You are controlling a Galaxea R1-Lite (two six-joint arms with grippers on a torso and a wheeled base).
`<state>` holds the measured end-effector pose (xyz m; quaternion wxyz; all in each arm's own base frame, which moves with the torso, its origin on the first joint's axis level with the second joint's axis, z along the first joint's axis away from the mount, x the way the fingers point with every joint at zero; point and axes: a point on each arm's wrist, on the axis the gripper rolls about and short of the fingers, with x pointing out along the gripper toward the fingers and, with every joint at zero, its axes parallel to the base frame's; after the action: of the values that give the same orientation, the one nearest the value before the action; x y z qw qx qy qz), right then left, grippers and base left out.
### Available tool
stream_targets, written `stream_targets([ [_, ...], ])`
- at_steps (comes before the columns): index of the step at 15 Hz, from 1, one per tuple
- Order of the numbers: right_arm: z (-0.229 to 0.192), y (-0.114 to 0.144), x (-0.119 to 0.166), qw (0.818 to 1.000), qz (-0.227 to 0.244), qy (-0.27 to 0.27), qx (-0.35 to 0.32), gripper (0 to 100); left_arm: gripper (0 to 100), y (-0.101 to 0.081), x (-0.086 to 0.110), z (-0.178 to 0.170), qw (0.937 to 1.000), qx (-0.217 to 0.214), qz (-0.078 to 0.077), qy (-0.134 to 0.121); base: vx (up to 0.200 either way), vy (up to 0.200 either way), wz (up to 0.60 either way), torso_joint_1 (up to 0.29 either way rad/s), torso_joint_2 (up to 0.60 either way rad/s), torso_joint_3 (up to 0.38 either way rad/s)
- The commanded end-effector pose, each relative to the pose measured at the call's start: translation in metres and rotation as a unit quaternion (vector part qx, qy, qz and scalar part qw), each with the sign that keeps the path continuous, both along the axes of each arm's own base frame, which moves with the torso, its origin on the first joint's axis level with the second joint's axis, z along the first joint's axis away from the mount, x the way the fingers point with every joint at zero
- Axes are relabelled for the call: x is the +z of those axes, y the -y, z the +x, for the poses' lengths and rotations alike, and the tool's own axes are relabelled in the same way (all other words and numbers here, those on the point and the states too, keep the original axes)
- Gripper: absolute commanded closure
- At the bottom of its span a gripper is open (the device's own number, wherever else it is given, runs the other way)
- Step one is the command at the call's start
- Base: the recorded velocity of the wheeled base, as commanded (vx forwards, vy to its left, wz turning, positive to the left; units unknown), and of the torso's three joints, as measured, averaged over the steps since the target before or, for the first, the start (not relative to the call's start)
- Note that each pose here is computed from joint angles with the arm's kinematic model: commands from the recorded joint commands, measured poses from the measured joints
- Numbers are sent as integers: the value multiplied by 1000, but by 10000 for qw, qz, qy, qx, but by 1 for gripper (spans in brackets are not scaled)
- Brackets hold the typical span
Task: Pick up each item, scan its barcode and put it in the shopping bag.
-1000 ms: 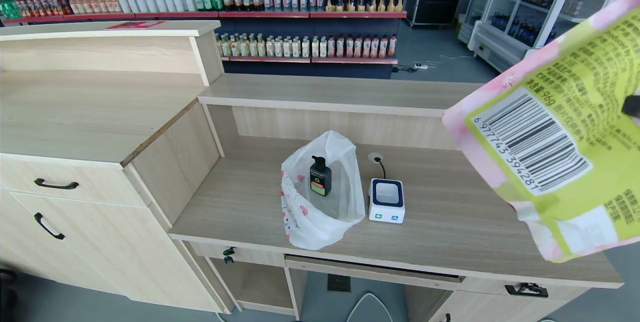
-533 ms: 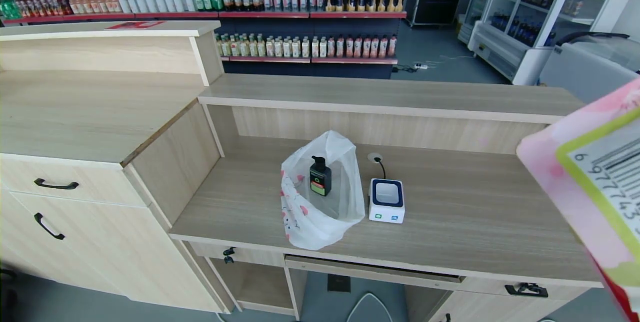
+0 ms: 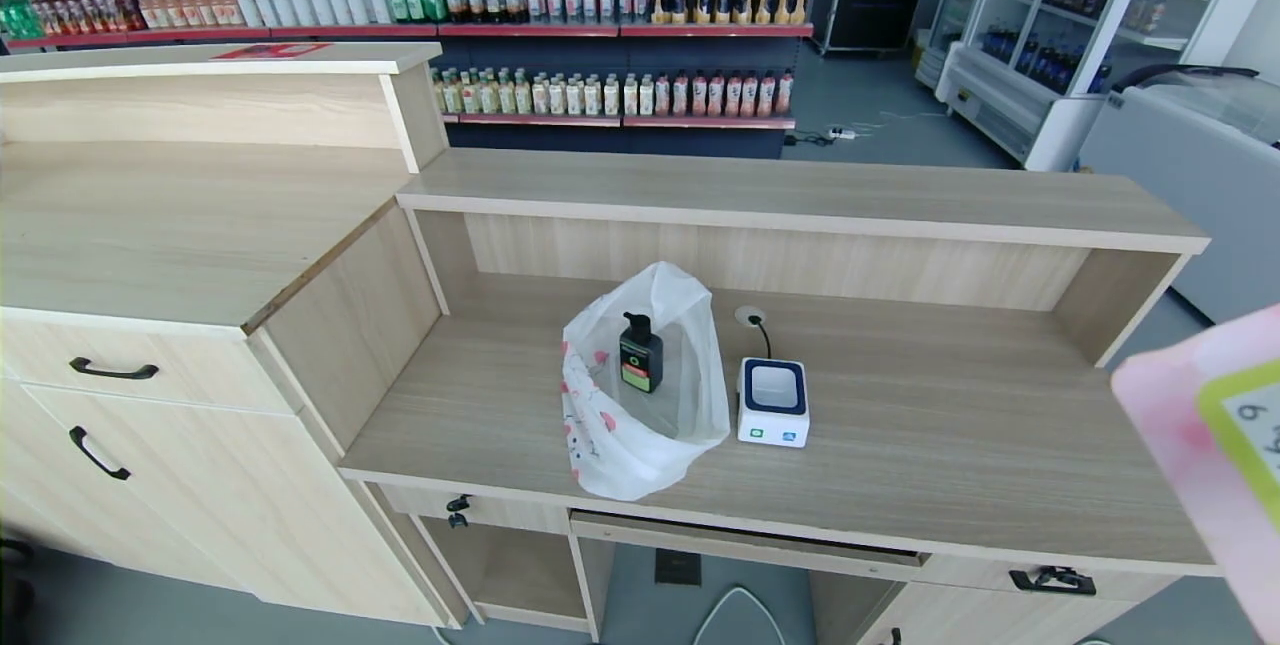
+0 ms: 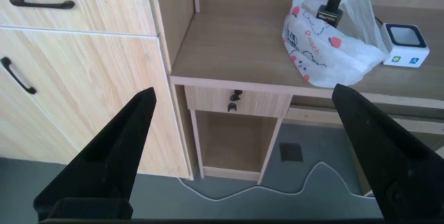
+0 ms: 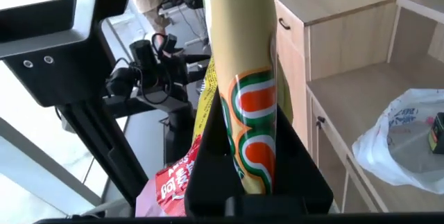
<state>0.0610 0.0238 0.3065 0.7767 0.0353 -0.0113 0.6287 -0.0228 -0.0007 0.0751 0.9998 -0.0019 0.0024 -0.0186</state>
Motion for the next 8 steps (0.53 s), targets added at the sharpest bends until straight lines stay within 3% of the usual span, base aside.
stream_targets([
  [1,6,1,-7,10000,-40,-15,-67,100,0,0,0,0,10000,-6,-4,-7,0,0,0,0,0,0],
  [4,36,1,-12,9988,-210,306,-308,100,0,0,0,0,10000,-6,-4,-7,0,0,0,0,0,0],
  [8,37,-1,-8,9988,-208,368,-233,100,0,0,0,0,10000,-6,-4,-7,0,0,0,0,0,0],
])
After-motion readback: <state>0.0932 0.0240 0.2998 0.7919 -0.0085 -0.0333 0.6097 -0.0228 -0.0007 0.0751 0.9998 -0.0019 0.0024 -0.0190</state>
